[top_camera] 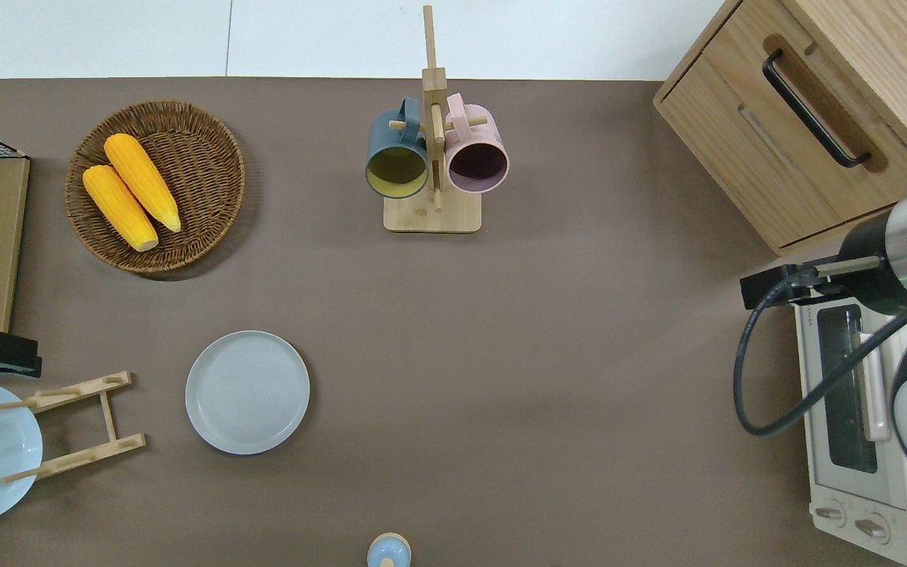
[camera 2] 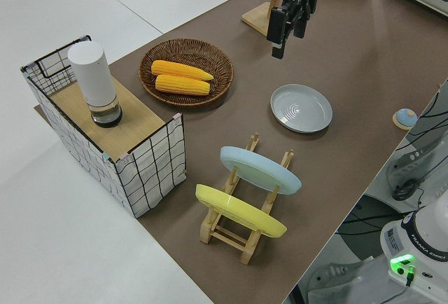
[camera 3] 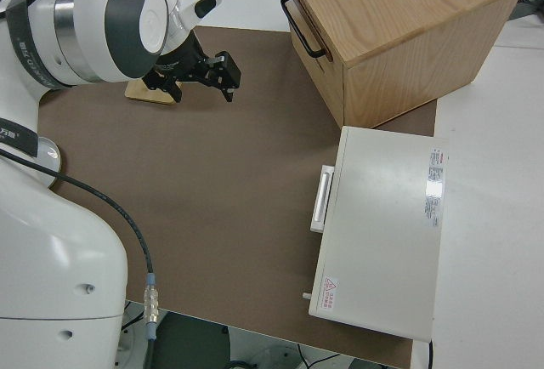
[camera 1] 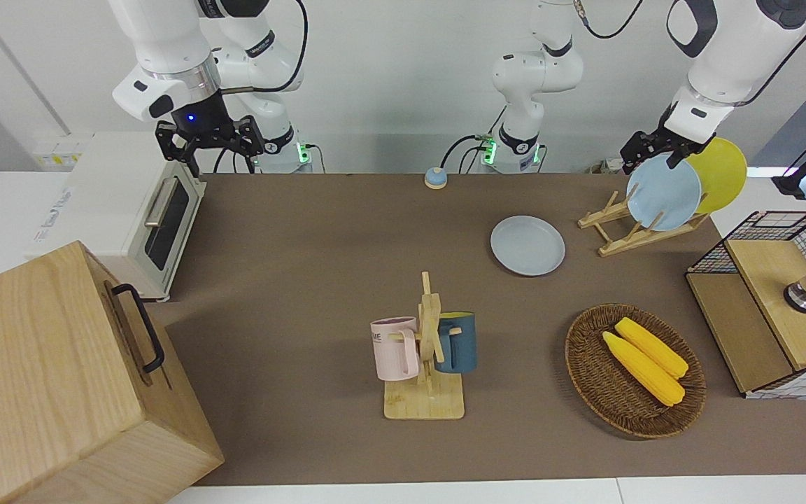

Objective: Pick gray plate from table and place it on lower plate rack with left arm

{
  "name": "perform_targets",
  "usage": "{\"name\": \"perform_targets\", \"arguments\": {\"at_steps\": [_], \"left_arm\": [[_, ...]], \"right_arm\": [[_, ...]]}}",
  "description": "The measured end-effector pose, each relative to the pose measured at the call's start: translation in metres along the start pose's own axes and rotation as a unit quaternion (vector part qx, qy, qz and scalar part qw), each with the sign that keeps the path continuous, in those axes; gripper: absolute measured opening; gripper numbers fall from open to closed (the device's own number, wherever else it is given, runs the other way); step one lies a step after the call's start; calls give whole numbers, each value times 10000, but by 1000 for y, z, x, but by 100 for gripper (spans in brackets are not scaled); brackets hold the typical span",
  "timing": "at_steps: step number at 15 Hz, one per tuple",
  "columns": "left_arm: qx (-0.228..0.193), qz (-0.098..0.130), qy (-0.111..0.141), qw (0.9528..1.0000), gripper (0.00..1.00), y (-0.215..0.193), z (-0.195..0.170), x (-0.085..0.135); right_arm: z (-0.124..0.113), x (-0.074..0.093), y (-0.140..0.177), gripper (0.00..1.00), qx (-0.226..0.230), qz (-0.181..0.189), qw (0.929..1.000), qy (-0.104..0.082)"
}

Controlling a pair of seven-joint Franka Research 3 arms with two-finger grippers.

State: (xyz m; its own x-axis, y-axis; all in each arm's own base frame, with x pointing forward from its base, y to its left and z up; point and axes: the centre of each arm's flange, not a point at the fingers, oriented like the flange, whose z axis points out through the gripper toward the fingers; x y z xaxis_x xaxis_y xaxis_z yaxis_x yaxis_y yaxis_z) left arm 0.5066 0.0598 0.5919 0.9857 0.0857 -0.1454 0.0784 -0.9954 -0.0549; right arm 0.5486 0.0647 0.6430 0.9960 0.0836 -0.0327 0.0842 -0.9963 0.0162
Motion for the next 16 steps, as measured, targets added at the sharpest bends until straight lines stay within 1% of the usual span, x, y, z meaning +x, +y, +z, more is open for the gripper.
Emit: {"name": "perform_targets", "arguments": {"at_steps": [1, 2, 3, 7, 10, 16], "left_arm": [[5, 5, 36, 10000, 99, 1, -3, 3], [0, -175, 46, 9998, 99, 0, -4, 3], [-11, -402, 78, 9992, 99, 0, -7, 4], [-24, -665, 77, 9978, 99, 2, -7, 6], [-22, -696, 36, 9976, 99, 4, -3, 9], [-44, -617, -10, 9981, 99, 16, 3, 13]], "right_arm": [[0, 0, 0, 99, 0, 0, 10000, 0], [0, 0, 0, 99, 0, 0, 10000, 0], [0, 0, 0, 99, 0, 0, 10000, 0], [0, 0, 0, 99, 0, 0, 10000, 0], [0, 0, 0, 99, 0, 0, 10000, 0], [0, 0, 0, 99, 0, 0, 10000, 0]]}}
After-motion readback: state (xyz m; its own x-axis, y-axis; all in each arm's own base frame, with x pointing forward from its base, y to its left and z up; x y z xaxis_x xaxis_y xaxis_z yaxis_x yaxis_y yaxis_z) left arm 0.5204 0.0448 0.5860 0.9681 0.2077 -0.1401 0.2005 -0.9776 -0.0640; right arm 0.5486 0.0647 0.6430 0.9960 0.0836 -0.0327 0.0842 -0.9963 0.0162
